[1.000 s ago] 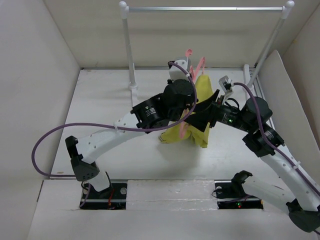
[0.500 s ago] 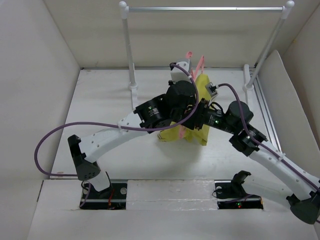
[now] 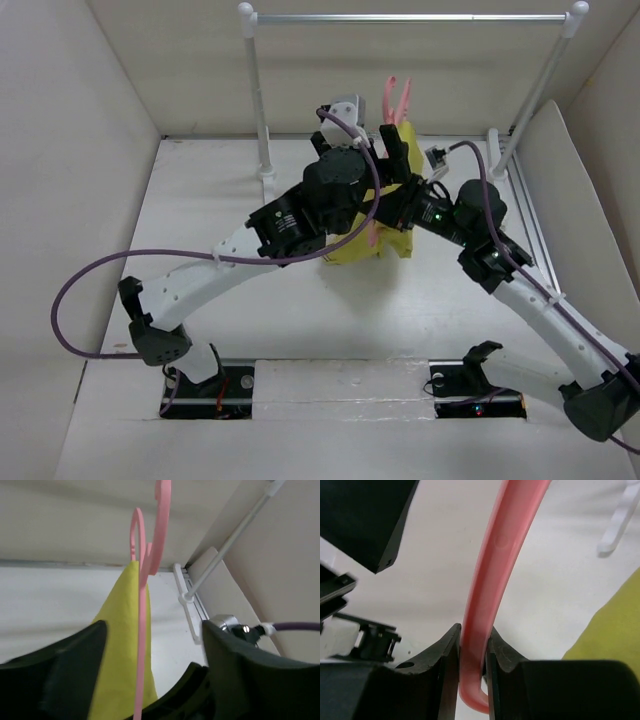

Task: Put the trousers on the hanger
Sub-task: Place the hanger at the clothesline.

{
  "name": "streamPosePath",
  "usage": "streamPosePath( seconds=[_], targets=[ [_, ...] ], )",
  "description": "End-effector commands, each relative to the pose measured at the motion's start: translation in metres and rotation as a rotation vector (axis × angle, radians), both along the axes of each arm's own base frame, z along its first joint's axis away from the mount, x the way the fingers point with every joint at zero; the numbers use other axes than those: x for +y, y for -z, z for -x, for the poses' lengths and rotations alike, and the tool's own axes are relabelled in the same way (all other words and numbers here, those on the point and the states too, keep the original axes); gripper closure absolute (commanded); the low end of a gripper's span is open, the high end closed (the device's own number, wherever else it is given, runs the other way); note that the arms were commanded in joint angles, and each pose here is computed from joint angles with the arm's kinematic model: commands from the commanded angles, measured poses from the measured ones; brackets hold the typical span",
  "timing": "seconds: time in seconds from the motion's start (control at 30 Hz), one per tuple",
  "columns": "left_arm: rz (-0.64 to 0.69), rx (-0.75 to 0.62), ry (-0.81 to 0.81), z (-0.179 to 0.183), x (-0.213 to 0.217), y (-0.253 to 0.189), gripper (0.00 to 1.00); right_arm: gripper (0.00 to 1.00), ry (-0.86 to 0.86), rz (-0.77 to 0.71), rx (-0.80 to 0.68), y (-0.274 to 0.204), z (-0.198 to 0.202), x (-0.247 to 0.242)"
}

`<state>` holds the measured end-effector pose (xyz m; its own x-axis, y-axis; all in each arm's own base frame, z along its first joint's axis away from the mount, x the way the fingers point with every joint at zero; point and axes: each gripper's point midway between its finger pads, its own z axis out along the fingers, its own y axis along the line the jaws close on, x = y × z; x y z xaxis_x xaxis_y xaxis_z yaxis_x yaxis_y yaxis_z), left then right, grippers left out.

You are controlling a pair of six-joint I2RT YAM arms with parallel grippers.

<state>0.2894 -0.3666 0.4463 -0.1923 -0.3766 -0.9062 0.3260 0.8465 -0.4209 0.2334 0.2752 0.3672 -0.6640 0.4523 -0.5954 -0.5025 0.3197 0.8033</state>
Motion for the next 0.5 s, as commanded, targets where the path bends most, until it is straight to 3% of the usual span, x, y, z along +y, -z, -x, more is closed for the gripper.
streamPosePath(
  seconds=[0.0,0.07,0.23,0.33,0.47],
  targets=[
    [0.188,-0.156,0.022,0.021,0.04,-0.098,0.18,1.0,0.059,-0.138,-0.385,-0.118,-0.007,-0.03],
    [0.2,-0.178,0.024,0.025,0.047,-0.11,0.08,1.0,0.068,-0.139,-0.417,-0.13,-0.014,-0.039],
    [0.227,-0.199,-0.003,0.035,0.077,-0.125,0.01,1.0,0.107,-0.09,-0.485,-0.146,-0.048,-0.081],
    [0.203,-0.164,-0.01,0.038,0.086,-0.106,0.01,1.0,0.145,-0.079,-0.479,-0.147,-0.071,-0.112],
    [0.111,-0.056,-0.013,0.038,0.084,-0.039,0.01,1.0,0.152,-0.08,-0.467,-0.142,-0.105,-0.141]
  ],
)
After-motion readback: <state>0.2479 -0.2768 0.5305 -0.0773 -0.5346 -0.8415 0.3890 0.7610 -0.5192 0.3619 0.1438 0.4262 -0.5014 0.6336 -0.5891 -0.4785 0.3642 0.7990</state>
